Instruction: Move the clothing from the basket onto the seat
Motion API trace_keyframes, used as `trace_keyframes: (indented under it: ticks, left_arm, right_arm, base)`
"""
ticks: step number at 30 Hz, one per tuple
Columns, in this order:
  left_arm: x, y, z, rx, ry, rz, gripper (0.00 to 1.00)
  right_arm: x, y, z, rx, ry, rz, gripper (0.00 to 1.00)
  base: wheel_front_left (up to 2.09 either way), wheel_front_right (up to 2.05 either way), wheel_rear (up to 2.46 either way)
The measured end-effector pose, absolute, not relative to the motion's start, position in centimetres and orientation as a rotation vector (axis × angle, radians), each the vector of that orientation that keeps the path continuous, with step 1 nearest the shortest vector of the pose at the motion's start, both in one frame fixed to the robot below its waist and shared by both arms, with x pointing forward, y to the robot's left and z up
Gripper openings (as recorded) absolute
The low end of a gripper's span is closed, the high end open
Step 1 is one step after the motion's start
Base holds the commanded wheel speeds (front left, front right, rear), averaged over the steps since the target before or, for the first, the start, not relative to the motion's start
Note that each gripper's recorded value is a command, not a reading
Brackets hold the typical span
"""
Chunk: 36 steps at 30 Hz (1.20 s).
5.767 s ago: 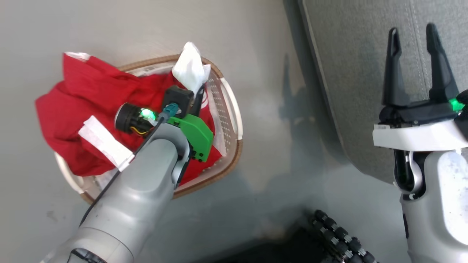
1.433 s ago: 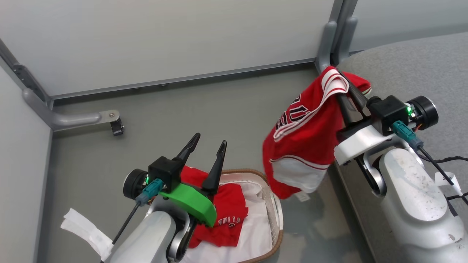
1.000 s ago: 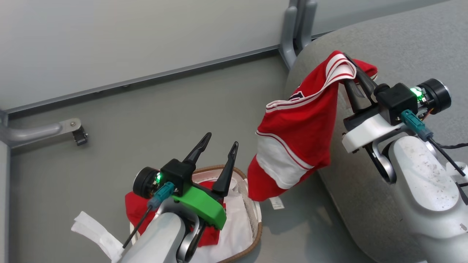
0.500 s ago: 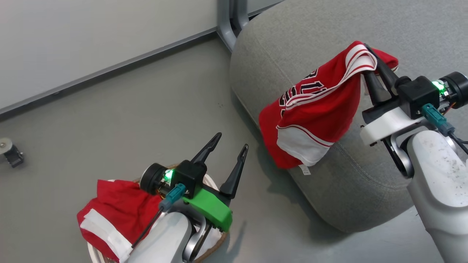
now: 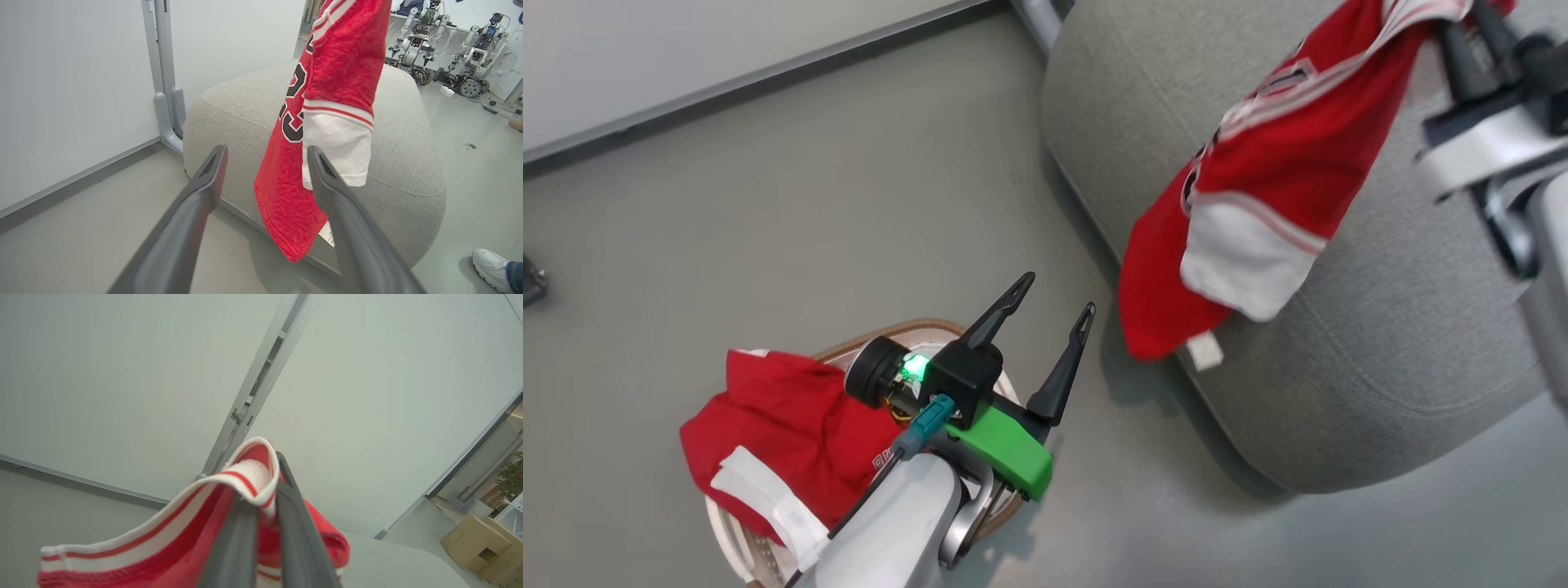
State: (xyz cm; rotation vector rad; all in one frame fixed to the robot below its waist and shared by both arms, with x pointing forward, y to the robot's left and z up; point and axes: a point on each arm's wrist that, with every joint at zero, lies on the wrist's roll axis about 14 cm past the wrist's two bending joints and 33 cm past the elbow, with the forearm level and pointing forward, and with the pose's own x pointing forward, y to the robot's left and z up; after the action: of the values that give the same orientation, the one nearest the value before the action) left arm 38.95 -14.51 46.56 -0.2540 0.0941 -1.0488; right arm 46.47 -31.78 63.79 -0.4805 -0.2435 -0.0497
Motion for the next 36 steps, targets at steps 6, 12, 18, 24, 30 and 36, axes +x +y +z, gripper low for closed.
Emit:
trace_keyframes:
  ticks: [6, 12, 18, 24, 30, 36]
  left_arm:
    - [39.9, -13.3, 45.7, -0.256, 0.101, -1.016, 1.00]
    - [41.3, -11.9, 45.1, -0.252, 0.089, -0.981, 1.00]
    - [42.4, -11.2, 44.5, -0.248, 0.078, -0.967, 1.00]
    - [43.9, -11.0, 43.5, -0.232, 0.077, -0.966, 1.00]
    - [44.6, -10.6, 41.4, -0.232, 0.115, -0.969, 1.00]
    - [44.7, -10.2, 39.0, -0.240, 0.168, -0.960, 1.00]
  right_arm:
    - [50.3, -33.3, 70.1, -0.601, -0.332, -0.075, 0.00]
    - [53.1, -36.3, 75.9, -0.690, -0.384, -0.164, 0.00]
    - [55.4, -38.3, 76.3, -0.715, -0.368, -0.220, 0.00]
    - [58.5, -40.3, 67.7, -0.652, -0.185, -0.225, 0.00]
    - [59.4, -41.4, 54.7, -0.509, 0.050, -0.238, 0.00]
    - [58.4, -40.2, 44.5, -0.437, 0.249, -0.217, 0.00]
  base:
    - [0.00, 0.00, 0.00]
    - [0.00, 0.00, 0.00]
    - [0.00, 0.00, 0.00]
    - [0.00, 0.00, 0.00]
    - [0.00, 0.00, 0.00]
    - [0.00, 0.00, 0.00]
